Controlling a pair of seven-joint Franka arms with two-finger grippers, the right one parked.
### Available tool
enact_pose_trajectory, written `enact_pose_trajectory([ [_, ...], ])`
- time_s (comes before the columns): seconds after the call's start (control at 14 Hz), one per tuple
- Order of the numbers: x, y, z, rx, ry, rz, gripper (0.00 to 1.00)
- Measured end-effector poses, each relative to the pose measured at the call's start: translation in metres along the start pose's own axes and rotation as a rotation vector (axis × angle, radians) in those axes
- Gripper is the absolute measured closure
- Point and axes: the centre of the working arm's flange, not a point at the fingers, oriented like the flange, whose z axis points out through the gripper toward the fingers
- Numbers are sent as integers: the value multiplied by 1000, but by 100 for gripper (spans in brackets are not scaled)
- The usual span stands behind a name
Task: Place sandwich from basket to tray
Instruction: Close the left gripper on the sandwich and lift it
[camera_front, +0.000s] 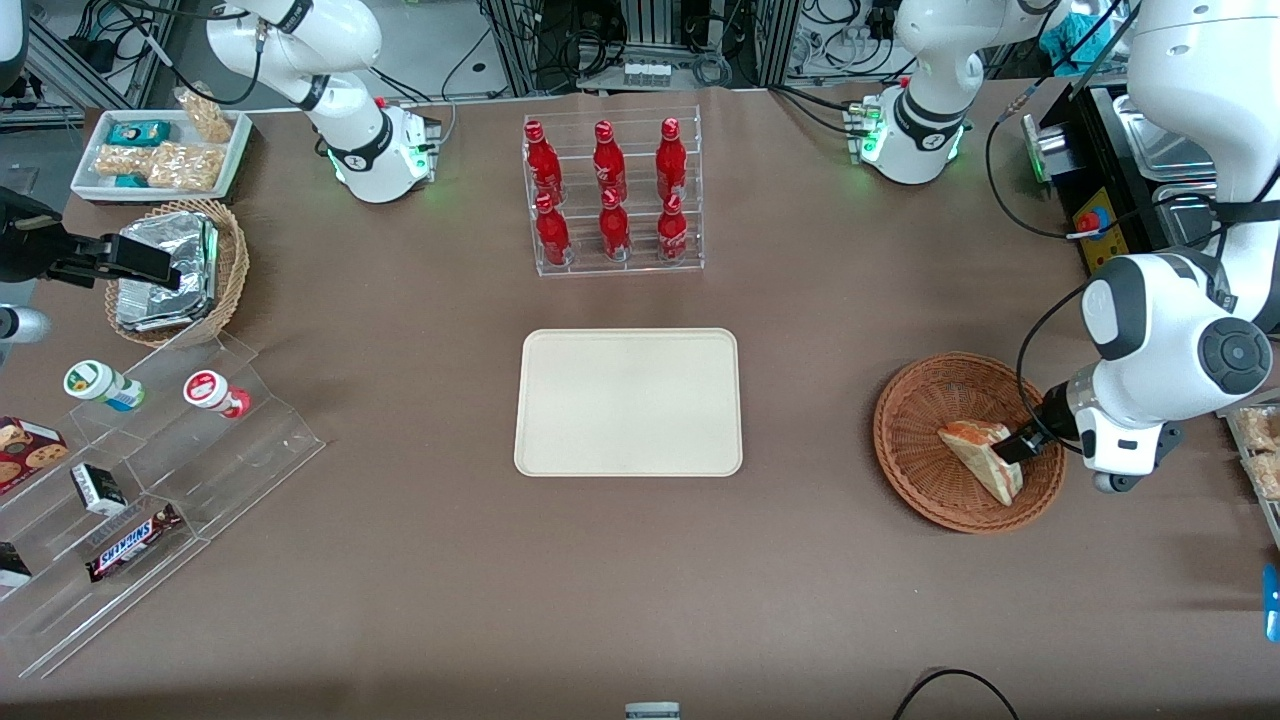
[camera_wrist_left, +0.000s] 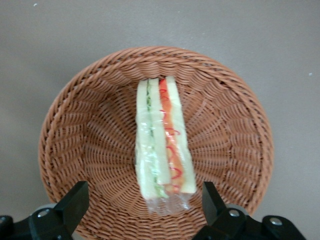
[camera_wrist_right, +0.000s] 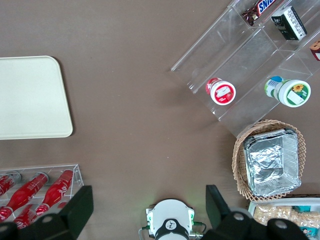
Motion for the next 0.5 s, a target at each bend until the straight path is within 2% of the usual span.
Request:
enact_pose_trajectory([
  [0.21,-5,11,15,-4,-3,8,0],
  [0.5,-6,15,58,10,-39,13,0],
])
